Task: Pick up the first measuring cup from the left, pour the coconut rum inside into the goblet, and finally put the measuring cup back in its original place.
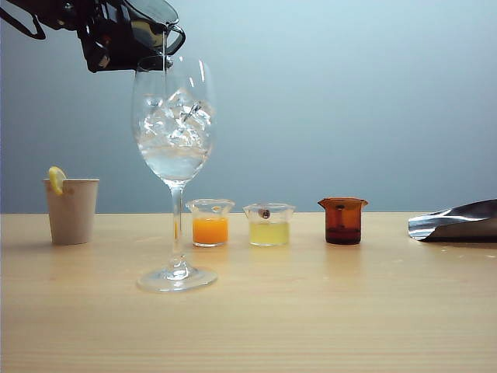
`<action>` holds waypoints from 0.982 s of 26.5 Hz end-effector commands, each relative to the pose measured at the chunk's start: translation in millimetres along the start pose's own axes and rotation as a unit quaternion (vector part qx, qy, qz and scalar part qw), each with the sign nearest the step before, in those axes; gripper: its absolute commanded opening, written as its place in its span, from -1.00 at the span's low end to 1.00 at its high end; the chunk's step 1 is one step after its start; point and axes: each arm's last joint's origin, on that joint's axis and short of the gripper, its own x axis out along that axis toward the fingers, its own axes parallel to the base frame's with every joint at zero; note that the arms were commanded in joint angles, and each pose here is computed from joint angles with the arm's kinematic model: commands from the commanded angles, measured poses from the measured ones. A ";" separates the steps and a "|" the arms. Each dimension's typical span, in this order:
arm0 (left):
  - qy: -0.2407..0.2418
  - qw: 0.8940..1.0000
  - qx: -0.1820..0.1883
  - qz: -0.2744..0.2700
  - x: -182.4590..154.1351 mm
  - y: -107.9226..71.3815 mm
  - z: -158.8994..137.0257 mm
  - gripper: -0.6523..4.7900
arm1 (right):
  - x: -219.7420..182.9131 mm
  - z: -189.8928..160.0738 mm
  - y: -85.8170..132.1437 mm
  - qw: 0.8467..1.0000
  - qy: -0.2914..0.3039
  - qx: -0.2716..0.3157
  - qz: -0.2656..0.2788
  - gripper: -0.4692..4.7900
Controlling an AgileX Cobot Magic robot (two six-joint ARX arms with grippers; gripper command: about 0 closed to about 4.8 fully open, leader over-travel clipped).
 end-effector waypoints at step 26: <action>-0.018 0.996 0.085 0.024 -1.1 5.9 5.1 -0.01 | 1.4 0.9 -1.2 1.000 -0.002 0.000 -0.020 -0.86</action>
